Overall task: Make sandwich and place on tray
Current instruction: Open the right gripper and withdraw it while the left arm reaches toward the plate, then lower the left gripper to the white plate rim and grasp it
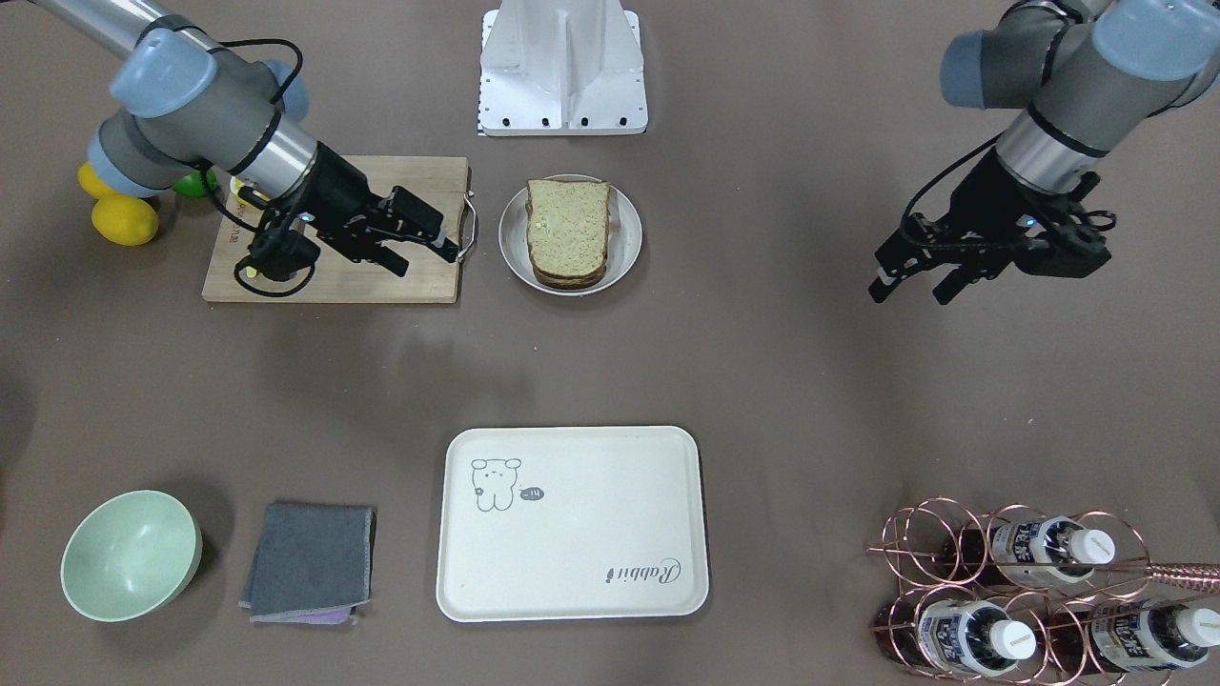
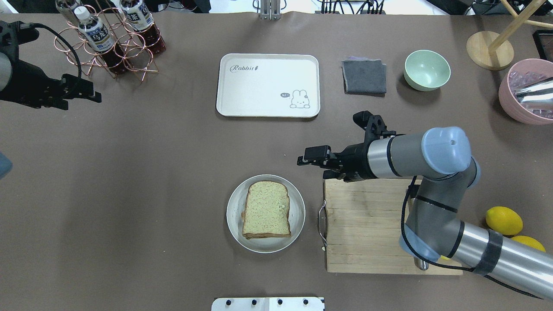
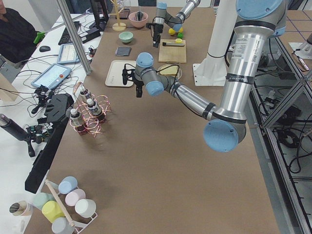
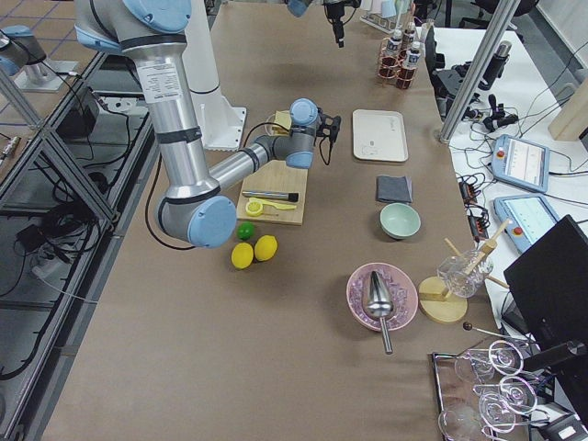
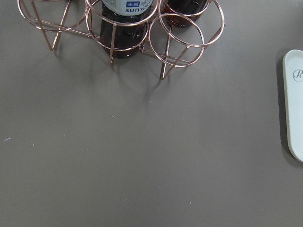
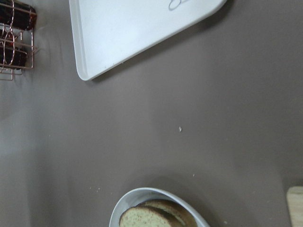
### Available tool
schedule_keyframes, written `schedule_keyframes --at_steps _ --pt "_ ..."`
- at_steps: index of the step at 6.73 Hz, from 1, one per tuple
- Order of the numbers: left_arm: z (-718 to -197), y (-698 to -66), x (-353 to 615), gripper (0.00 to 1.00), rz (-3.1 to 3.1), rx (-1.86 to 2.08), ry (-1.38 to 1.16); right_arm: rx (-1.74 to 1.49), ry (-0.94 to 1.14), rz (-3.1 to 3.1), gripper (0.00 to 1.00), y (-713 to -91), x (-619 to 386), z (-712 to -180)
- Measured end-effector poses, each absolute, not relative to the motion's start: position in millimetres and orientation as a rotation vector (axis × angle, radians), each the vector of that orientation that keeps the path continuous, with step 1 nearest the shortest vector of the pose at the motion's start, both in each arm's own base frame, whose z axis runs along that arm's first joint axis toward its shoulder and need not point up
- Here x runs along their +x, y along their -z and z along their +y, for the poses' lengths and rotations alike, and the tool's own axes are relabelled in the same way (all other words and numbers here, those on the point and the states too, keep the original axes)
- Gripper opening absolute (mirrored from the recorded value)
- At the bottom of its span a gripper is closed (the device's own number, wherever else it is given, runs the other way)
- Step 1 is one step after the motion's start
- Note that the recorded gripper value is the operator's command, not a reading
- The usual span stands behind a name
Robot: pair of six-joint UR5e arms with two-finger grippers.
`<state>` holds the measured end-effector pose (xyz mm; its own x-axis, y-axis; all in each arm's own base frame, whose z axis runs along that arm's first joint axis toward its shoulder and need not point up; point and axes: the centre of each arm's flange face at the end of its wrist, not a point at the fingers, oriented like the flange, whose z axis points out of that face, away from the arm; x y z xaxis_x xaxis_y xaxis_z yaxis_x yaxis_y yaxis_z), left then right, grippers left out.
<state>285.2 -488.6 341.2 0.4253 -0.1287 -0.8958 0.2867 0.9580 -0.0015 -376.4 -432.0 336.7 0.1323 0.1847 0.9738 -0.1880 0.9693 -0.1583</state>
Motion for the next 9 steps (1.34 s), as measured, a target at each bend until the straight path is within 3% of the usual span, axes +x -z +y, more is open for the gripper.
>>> schedule_keyframes --at_steps 3,4,5,9 --pt "-415.2 -283.2 430.0 0.93 1.152 0.115 0.305 0.008 -0.24 -1.341 1.0 -410.6 -235.4 -470.2" --pt "-392.3 -273.9 461.3 0.71 1.161 0.096 0.306 0.013 -0.249 -1.331 1.0 -426.1 -206.1 -471.8" --pt "-371.6 -269.5 483.9 0.59 1.165 0.092 0.295 0.018 -0.26 -1.323 1.0 -436.3 -189.1 -471.4" --pt "-333.2 -278.1 522.5 0.6 1.14 0.108 0.27 0.022 -0.268 -1.307 1.0 -451.4 -175.3 -467.4"
